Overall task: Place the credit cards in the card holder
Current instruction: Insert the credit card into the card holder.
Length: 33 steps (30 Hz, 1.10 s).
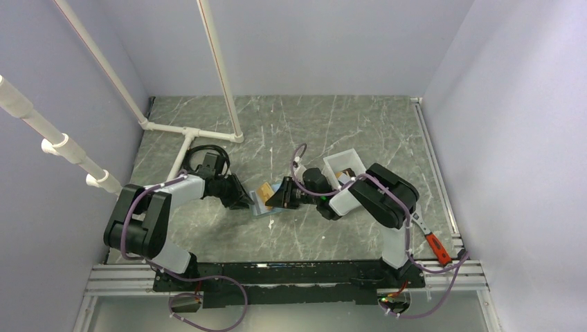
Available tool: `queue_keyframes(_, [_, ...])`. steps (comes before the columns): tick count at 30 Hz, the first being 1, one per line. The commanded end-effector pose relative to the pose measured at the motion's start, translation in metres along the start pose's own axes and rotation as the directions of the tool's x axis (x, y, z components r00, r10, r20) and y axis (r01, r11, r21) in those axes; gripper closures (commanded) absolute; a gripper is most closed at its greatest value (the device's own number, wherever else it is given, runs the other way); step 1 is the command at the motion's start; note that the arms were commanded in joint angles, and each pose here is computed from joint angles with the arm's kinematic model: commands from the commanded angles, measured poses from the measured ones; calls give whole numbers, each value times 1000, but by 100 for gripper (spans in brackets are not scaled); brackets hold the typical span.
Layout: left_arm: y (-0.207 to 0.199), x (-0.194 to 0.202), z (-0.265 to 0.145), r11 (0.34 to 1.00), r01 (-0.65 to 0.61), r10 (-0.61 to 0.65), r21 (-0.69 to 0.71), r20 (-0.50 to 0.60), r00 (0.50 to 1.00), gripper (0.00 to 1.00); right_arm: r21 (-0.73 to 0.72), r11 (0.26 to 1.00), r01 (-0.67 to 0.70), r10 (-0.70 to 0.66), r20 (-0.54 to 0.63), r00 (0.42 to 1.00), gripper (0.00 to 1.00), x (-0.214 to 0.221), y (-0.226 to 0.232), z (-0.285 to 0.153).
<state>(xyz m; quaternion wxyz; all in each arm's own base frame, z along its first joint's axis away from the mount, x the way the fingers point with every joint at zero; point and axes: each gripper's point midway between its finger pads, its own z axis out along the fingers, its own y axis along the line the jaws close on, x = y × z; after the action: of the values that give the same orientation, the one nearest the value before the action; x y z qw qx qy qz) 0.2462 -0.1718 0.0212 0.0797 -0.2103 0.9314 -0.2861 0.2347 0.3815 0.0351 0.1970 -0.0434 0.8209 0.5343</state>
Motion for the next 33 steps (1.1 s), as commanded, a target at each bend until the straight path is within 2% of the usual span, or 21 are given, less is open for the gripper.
queue_keyframes(1, [19,19,1,998,20,-23,-63,-41,999,68,99,992,76,-78,12,997,72,-6,-12,-5])
queue_keyframes(6, [18,20,-9,998,-5,4,-63,-21,1000,62,202,965,168,-163,-40,986,52,-8,-25,-11])
queue_keyframes(12, [20,25,-14,998,-19,18,-61,-22,1000,57,181,958,224,-212,-84,974,48,-5,-23,-11])
queue_keyframes(18, [21,29,-14,999,-22,21,-49,-26,999,56,211,936,282,-265,-105,959,41,-10,-25,-14])
queue_keyframes(23, [24,29,-8,999,-20,19,-50,-34,999,62,213,914,345,-316,-160,935,41,-6,-31,-12])
queue_keyframes(25, [23,28,-6,999,-23,21,-48,-39,999,68,208,908,364,-332,-175,927,41,-3,-30,-11])
queue_keyframes(29, [23,27,-4,999,-24,22,-42,-44,999,72,196,926,324,-287,-196,938,43,13,-30,-11])
queue_keyframes(31, [22,27,-4,999,-23,21,-40,-43,999,75,195,946,258,-219,-200,955,48,21,-30,-10])
queue_keyframes(33, [22,28,-4,999,-18,16,-38,-42,999,77,171,971,164,-127,-211,969,60,30,-26,-7])
